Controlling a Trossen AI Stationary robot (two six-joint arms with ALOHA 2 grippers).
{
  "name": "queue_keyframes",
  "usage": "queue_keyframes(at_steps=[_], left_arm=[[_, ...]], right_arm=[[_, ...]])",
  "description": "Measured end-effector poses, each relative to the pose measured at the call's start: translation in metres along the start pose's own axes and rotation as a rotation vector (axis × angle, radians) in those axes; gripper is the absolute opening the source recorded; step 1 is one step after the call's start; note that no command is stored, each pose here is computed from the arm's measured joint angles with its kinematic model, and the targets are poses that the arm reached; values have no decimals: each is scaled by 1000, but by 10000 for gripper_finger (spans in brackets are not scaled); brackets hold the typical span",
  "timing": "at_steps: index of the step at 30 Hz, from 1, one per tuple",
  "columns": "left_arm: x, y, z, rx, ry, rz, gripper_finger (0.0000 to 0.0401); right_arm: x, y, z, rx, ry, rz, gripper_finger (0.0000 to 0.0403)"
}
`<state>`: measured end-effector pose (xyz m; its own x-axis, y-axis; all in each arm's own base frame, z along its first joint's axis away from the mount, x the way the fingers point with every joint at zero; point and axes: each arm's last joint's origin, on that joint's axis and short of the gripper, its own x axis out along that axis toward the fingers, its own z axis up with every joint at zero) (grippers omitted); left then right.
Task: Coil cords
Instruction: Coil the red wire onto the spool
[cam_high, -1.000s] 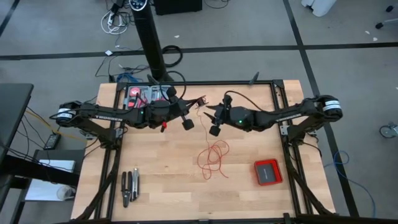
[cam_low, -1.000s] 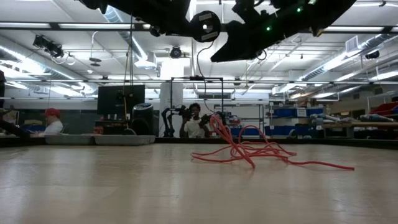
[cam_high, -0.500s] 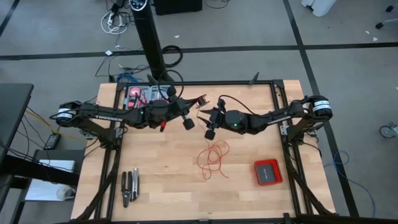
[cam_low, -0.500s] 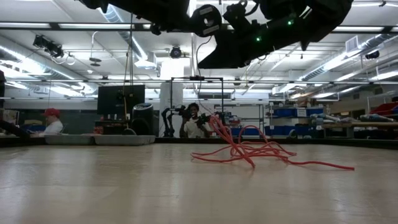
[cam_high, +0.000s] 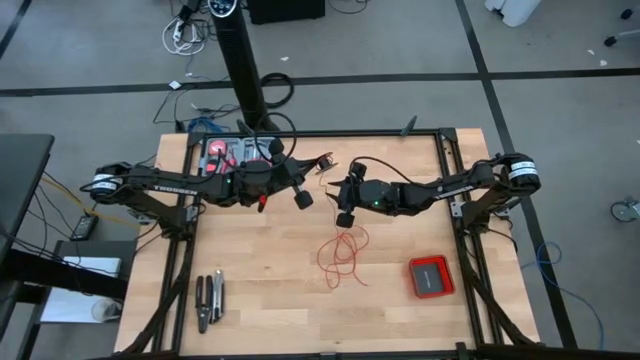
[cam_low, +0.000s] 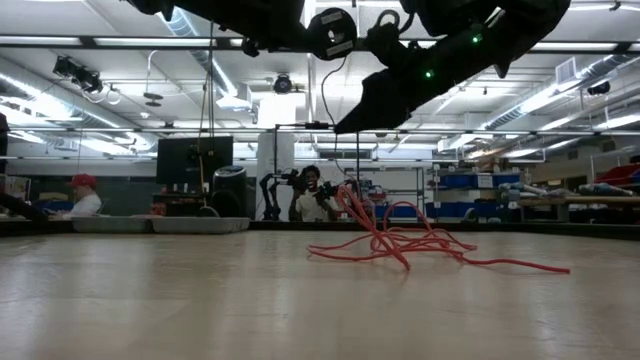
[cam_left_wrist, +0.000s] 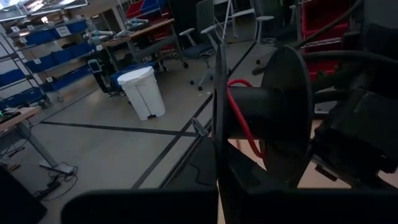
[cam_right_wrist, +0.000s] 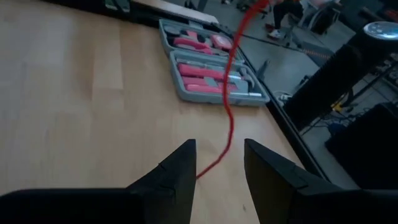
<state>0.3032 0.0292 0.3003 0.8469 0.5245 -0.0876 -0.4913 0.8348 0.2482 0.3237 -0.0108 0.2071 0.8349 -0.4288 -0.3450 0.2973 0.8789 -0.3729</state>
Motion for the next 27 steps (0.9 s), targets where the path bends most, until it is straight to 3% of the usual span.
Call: queue_keyframes(at_steps=[12,27], left_arm=[[0,0,2,-12,-23,-3,0],[0,0,5,-50,-54,-34,0]], right_arm=[[0,-1,7,27,-73,2,119],[0,-2,9,-5,-100,5,23]])
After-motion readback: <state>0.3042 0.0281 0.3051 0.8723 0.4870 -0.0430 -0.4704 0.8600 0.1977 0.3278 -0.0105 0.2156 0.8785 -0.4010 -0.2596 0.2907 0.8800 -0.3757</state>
